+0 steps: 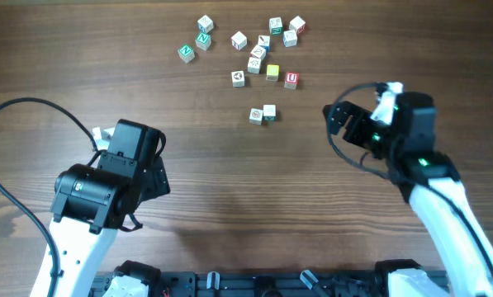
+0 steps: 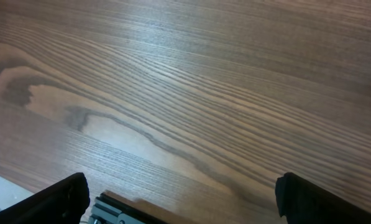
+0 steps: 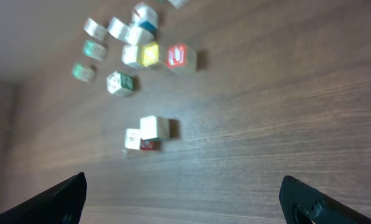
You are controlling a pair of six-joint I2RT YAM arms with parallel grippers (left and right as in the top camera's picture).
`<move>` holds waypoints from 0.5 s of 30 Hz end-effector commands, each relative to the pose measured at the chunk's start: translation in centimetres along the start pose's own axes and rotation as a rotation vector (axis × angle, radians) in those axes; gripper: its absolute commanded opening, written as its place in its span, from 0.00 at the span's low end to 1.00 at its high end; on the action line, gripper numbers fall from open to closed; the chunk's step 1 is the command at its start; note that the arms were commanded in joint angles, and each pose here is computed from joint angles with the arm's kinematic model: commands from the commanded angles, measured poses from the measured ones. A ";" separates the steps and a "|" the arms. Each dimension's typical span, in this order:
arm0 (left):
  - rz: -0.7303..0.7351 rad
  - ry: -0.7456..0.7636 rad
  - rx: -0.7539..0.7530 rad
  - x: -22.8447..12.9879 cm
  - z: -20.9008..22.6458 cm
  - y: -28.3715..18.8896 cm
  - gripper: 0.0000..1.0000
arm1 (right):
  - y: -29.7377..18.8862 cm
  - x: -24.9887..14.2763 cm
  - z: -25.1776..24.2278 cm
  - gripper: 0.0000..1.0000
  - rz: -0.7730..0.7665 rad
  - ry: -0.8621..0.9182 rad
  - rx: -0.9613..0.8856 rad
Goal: Form a horizontal line
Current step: 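Raise the right arm and reach toward the block cluster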
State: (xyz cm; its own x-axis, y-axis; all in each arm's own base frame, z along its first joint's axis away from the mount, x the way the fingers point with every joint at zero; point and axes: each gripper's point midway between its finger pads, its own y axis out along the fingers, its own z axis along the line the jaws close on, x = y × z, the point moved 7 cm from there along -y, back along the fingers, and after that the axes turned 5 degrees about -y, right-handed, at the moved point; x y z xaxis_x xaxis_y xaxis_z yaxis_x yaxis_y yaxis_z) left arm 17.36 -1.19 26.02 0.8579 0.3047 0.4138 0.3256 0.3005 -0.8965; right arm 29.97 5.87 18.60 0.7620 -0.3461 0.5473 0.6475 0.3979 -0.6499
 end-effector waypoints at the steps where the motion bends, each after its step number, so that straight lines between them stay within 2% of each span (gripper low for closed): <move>1: -0.002 -0.022 0.002 -0.1 0.2 0.0 1.00 | 2.6 2.0 1.3 1.00 0.032 -0.062 -0.003; 5: -0.002 -0.022 0.002 -0.1 0.2 0.0 1.00 | 5.6 3.1 1.8 1.00 0.079 -0.106 -0.074; 11: -0.002 -0.022 0.002 -0.1 0.2 0.0 1.00 | 9.2 4.9 2.6 1.00 0.020 -0.175 -0.249; 15: -0.002 -0.022 0.002 -0.1 0.2 0.0 1.00 | 12.2 5.1 3.6 1.00 0.012 -0.226 -0.277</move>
State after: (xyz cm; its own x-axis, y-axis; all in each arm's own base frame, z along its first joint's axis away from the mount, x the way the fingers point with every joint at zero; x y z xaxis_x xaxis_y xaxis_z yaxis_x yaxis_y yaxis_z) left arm 17.35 -1.19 26.01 0.8580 0.3047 0.4135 0.3253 0.3006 -0.8966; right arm 39.78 11.17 16.20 0.7962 -0.1785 0.5782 0.6050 0.2481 -0.7565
